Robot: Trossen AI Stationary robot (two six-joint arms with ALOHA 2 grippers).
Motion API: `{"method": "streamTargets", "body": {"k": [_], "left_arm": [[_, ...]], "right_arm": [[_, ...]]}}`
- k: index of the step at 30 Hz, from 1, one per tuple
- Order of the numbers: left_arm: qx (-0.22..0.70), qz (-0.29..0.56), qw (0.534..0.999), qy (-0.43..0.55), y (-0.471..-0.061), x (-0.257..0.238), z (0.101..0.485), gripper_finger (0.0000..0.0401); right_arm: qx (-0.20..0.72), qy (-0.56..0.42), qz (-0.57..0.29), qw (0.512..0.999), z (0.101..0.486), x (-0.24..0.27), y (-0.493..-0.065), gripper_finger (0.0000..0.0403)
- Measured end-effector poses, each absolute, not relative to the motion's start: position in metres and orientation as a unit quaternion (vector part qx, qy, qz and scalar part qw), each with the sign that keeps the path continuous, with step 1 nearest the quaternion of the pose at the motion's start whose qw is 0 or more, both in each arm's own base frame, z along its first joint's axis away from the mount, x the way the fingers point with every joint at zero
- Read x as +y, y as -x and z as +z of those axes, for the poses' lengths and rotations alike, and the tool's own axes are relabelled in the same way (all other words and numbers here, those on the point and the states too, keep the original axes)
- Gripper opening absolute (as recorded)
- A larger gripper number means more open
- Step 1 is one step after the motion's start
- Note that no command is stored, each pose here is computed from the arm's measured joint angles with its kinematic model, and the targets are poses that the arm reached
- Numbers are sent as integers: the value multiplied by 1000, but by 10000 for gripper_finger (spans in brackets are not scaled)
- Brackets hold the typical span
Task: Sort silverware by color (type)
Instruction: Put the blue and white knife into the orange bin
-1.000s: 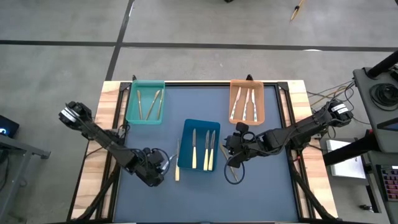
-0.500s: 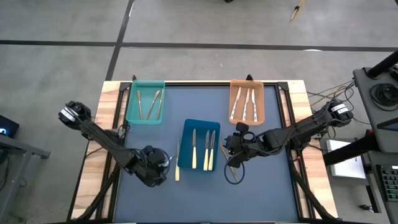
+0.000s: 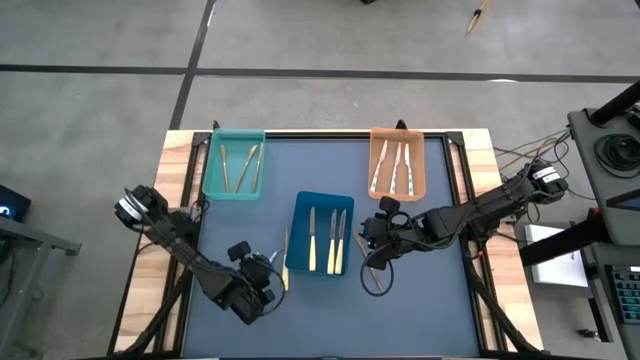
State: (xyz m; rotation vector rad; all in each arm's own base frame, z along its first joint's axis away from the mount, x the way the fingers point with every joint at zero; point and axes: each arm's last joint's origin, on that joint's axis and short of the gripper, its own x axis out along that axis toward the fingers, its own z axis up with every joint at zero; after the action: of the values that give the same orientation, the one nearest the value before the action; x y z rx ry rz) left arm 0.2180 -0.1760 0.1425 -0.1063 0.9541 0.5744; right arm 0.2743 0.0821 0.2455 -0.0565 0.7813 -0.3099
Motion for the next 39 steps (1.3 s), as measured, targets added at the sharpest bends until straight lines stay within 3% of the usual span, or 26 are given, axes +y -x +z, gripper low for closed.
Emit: {"method": "streamTargets", "body": {"k": [13,25,39], "left_arm": [[450,320,831,70,-214,-172,127,118],[445,313,836,78,-215,-174,127,169],[421,309,845,112,-206,-166,107,170]], "right_arm": [[378,23,-152,913,246,82,-274,121],[378,23,-152,913,246,82,-274,121],[378,23,-152,913,245,82,-274,121]]}}
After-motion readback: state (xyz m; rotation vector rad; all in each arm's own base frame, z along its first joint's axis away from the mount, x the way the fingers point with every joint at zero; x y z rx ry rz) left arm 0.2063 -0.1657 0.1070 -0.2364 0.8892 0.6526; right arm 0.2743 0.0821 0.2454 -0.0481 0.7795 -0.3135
